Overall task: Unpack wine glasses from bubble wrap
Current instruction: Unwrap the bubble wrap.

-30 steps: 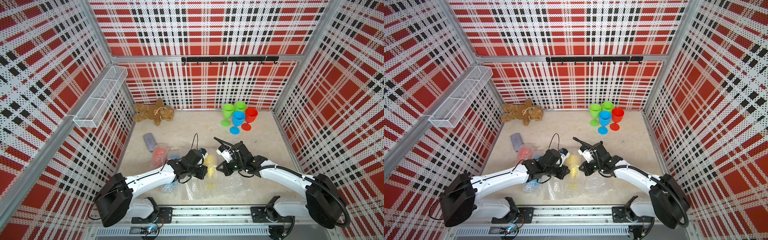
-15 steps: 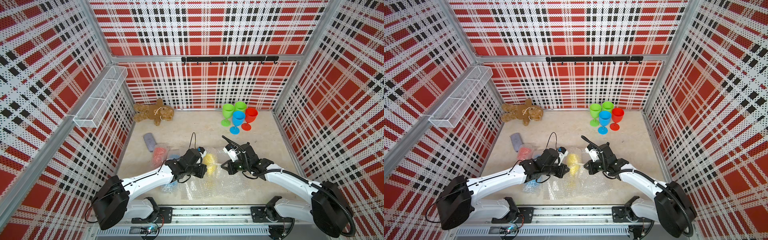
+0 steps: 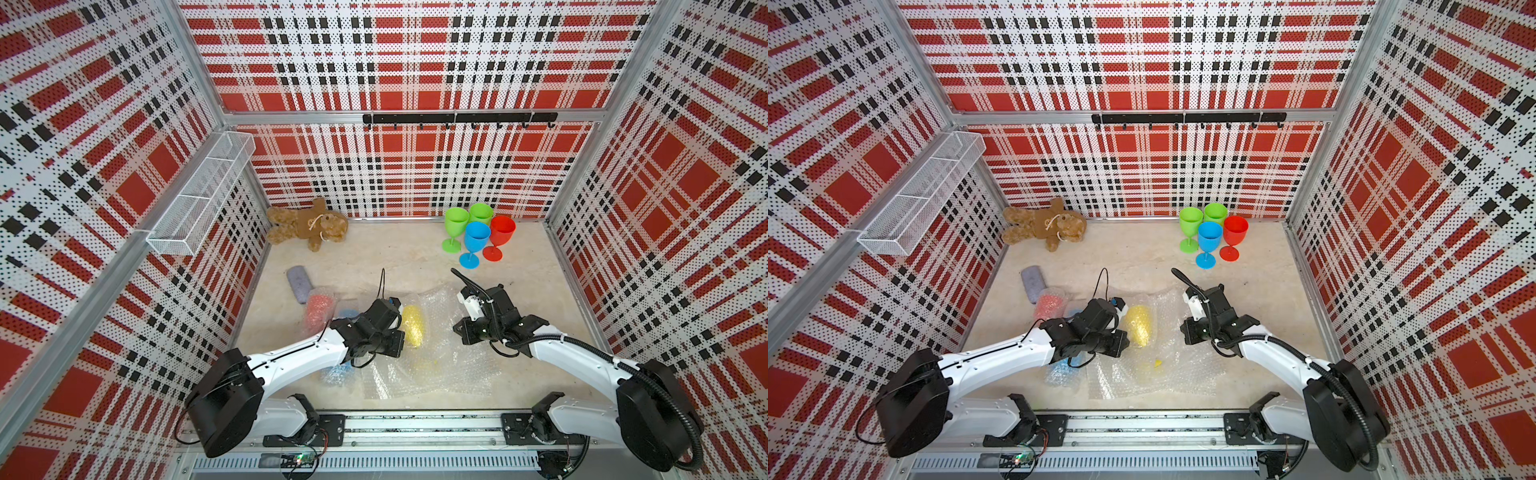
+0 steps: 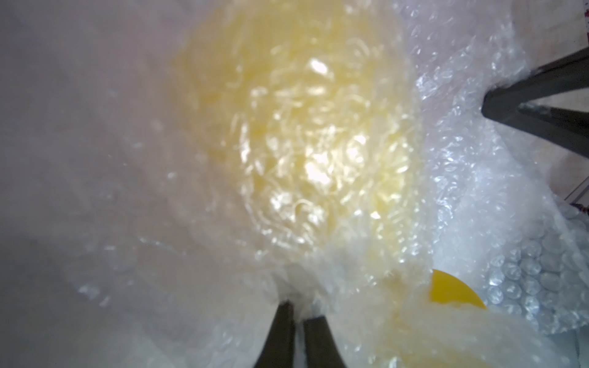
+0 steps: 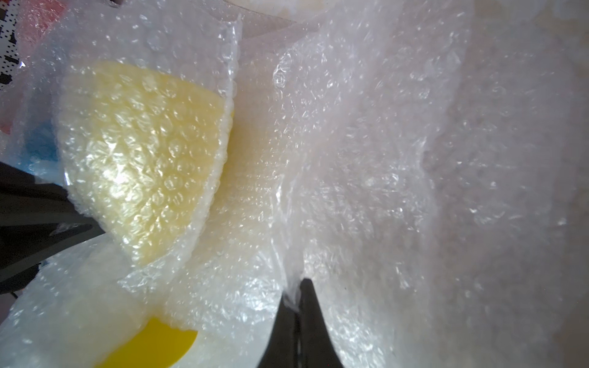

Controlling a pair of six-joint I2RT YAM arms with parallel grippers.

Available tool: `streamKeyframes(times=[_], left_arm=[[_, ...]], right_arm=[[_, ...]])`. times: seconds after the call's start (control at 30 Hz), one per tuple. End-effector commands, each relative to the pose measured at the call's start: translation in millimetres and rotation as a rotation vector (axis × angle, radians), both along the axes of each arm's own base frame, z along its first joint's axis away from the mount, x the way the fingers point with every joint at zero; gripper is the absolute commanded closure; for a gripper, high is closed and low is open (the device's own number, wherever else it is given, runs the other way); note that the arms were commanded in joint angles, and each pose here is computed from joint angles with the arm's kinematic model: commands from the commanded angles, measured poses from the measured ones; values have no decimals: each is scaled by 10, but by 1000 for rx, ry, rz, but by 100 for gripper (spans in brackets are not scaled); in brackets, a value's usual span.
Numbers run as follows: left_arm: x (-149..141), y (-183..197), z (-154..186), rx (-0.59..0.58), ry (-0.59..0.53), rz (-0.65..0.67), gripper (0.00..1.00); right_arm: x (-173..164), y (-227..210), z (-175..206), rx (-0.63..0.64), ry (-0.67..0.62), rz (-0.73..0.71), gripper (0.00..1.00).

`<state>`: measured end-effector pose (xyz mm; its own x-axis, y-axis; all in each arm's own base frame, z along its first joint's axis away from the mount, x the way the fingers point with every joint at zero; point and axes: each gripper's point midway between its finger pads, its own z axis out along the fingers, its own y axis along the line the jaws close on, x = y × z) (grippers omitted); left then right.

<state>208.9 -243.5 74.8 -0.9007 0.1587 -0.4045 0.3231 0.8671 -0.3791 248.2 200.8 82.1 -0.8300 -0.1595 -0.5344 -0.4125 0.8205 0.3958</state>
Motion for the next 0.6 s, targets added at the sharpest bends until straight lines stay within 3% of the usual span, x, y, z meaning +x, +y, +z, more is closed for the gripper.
streamKeyframes(times=[0.0, 0.07, 0.13, 0.4, 0.57], left_arm=[[25, 136, 71, 1, 2, 52, 57], [56, 193, 142, -12, -5, 75, 45], [92, 241, 228, -31, -16, 98, 42], [244, 376, 697, -133, -104, 152, 41], [322, 484, 921, -116, -161, 164, 41]], right_arm=[[42, -13, 58, -1, -22, -5, 100], [39, -2, 79, 6, -22, -1, 100], [40, -3, 91, 8, -22, -4, 100], [42, 61, 234, 44, -21, 6, 100], [-10, 153, 479, 132, -19, 19, 100]])
